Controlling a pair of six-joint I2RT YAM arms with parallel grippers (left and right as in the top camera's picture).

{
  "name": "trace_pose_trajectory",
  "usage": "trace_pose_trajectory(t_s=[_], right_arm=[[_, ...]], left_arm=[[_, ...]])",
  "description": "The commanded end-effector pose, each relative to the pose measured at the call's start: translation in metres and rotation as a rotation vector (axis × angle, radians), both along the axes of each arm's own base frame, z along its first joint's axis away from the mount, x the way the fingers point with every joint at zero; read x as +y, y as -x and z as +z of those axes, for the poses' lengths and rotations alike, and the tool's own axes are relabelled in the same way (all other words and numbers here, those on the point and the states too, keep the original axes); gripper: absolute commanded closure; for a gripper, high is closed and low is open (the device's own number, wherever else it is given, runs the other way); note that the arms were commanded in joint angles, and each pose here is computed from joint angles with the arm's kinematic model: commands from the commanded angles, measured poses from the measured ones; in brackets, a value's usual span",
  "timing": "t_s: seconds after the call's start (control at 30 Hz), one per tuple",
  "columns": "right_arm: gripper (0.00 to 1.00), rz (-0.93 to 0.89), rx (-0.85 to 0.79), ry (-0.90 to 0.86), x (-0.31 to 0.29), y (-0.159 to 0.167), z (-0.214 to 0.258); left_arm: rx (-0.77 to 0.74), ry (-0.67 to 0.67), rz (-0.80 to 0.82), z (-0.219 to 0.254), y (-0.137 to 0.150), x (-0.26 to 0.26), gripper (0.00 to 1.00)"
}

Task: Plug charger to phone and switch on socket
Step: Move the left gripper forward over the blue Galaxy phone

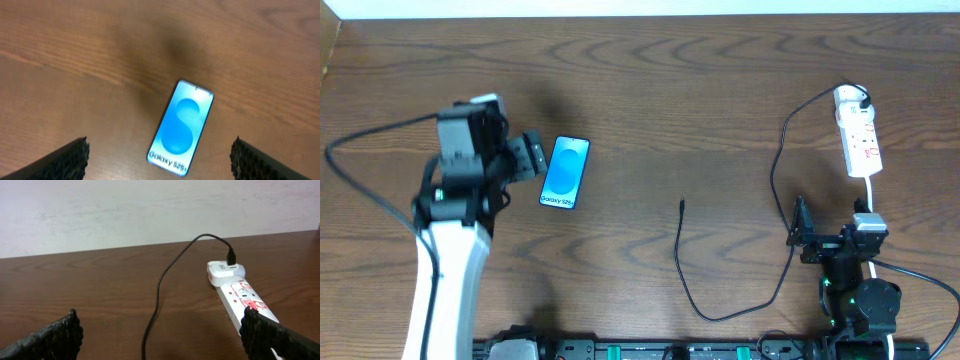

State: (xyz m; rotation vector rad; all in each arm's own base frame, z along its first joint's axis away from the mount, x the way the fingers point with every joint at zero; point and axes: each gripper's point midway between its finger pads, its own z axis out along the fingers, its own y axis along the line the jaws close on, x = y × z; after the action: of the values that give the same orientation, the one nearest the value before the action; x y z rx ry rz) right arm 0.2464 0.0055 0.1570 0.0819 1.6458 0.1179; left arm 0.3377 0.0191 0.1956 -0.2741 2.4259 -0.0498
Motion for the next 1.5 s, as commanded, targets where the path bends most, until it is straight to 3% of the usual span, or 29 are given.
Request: trace_pose_trajectory(t_s=[0.0,0.37,0.7,0.73,0.77,0.8,0.87,0.9,0.93,0.97,1.2,1.3,1.47], right_arm=[[0.01,-0.002,0.000,-0.007,0.001,0.000,-0.001],[0.01,-0.002,0.000,-0.008,0.001,0.000,-0.001],[0.01,-0.002,0.000,-0.007,0.001,0.000,-0.001],[0.01,-0.002,0.000,-0.008,0.001,0.000,-0.001],[0.01,-0.002,0.000,-0.008,0.001,0.000,-0.001],[0.01,-0.002,0.000,-0.008,0.001,0.000,-0.001],[0.01,-0.002,0.000,-0.007,0.001,0.000,-0.001],[0.01,-0.002,0.000,-0.007,0.001,0.000,-0.001],[0.01,-0.002,0.000,-0.008,0.001,0.000,-0.001],[0.01,-0.002,-0.001,-0.007,0.001,0.000,-0.001],[0.01,-0.002,0.000,-0.008,0.001,0.000,-0.001],[0.01,-0.002,0.000,-0.007,0.001,0.000,-0.001],[0.01,-0.002,0.000,-0.007,0.001,0.000,-0.001]], left_arm=[[0.074,0.002,-0.020,-0.004,-0.014,0.000,0.10],[0.335,-0.038,-0.146,-0.065,-0.020,-0.012,0.10],[0.364,0.022,-0.174,-0.077,-0.021,-0.024,0.10],[0.362,0.022,-0.176,-0.077,-0.021,-0.025,0.29],[0.362,0.016,-0.178,-0.077,-0.022,-0.025,0.56],[0.364,0.011,-0.177,-0.077,-0.021,-0.025,0.71],[0.366,0.010,-0.180,-0.077,-0.021,-0.026,0.76],[0.365,0.009,-0.184,-0.077,-0.021,-0.027,0.59],[0.365,0.009,-0.187,-0.077,-0.021,-0.028,0.23],[0.364,0.006,-0.195,-0.077,-0.021,-0.030,0.04],[0.393,-0.052,-0.347,-0.088,-0.020,-0.055,0.03],[0.435,-0.120,-0.311,-0.101,-0.023,-0.049,0.03],[0.512,-0.117,-0.300,-0.125,-0.024,-0.047,0.02]])
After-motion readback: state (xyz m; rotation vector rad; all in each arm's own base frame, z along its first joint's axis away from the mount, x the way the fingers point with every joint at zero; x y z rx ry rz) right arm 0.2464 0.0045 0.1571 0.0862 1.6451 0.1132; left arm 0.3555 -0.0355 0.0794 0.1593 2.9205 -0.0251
